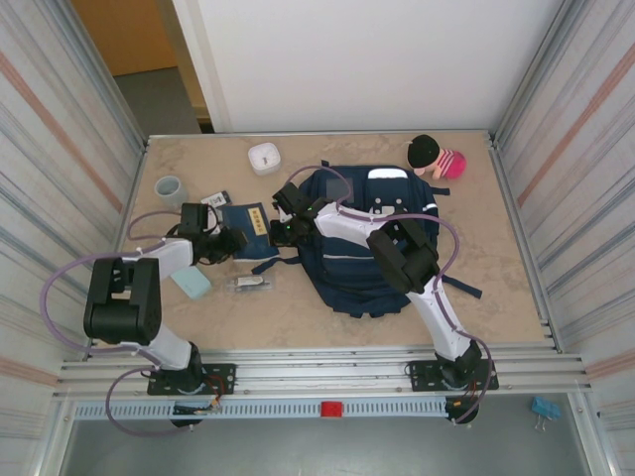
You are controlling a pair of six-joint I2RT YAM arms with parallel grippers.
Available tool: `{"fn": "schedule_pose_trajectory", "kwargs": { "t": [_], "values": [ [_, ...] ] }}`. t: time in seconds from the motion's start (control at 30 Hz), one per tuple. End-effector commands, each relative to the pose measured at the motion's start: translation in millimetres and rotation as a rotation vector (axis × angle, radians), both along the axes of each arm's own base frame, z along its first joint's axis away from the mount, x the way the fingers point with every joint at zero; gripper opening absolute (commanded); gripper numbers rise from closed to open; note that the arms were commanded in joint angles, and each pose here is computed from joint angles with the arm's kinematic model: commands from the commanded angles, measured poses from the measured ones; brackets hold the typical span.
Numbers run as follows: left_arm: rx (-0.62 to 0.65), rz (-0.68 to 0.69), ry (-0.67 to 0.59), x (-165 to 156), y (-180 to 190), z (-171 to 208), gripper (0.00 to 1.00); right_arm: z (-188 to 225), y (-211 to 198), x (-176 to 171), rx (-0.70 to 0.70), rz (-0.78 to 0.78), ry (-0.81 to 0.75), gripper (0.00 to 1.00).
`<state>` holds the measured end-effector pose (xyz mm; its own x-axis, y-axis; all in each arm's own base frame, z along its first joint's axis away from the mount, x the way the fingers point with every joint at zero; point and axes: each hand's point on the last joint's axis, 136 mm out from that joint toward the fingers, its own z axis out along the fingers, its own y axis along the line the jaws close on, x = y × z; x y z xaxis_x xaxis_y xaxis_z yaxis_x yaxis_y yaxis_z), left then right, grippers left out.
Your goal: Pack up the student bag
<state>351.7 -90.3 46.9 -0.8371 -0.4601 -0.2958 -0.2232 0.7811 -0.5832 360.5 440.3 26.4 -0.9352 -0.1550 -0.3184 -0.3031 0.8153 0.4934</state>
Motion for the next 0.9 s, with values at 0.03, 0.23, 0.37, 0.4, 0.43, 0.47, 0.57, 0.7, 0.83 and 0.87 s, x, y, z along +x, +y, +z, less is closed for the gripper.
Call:
{"fn": "schedule_pose_trajectory", "kwargs": {
  "t": [0.03,0.23,0.37,0.4,0.43,0.47,0.57,0.7,0.83,0.87],
  "values": [
    [0.01,-0.049,-0.113,11.1,-9.2,40.0,0.11,-18.6,-13.8,-27.8,-0.047,0.002,0.093,0.14],
    [0.083,-0.099,-0.315,8.0,-8.4,103.3,0.0,69.0,-20.7,-15.2,0.143,-0.011,-0.062,0.35],
    [0.073,-0.21,-0.545,-7.7,-24.7,167.1,0.0,142.4,-38.9,-21.1,0.255,-0.014,-0.213,0.51],
    [0.051,-0.248,-0.624,-15.3,-31.3,186.5,0.0,158.5,-44.9,-25.7,0.276,-0.011,-0.248,0.53],
    [0.025,-0.278,-0.692,-22.1,-37.1,202.9,0.0,171.5,-49.4,-30.7,0.3,-0.002,-0.276,0.55],
    [-0.009,-0.31,-0.763,-30.8,-43.5,219.4,0.0,185.3,-54.6,-36.9,0.333,0.01,-0.306,0.57],
    [-0.118,-0.421,-0.929,-59.2,-61.5,260.0,0.0,219.4,-70.1,-56.9,0.43,0.05,-0.396,0.62],
    [-0.238,-0.588,-1.003,-94.7,-82.0,289.1,0.0,254.8,-89.5,-89.0,0.53,0.143,-0.515,0.68],
    [-0.311,-0.675,-1.059,-118.7,-95.9,304.8,0.0,278.8,-106.6,-109.0,0.614,0.19,-0.562,0.78],
    [-0.335,-0.689,-1.072,-122.8,-98.9,309.1,0.0,286.1,-112.6,-111.0,0.63,0.186,-0.582,0.8]
  ]
}}
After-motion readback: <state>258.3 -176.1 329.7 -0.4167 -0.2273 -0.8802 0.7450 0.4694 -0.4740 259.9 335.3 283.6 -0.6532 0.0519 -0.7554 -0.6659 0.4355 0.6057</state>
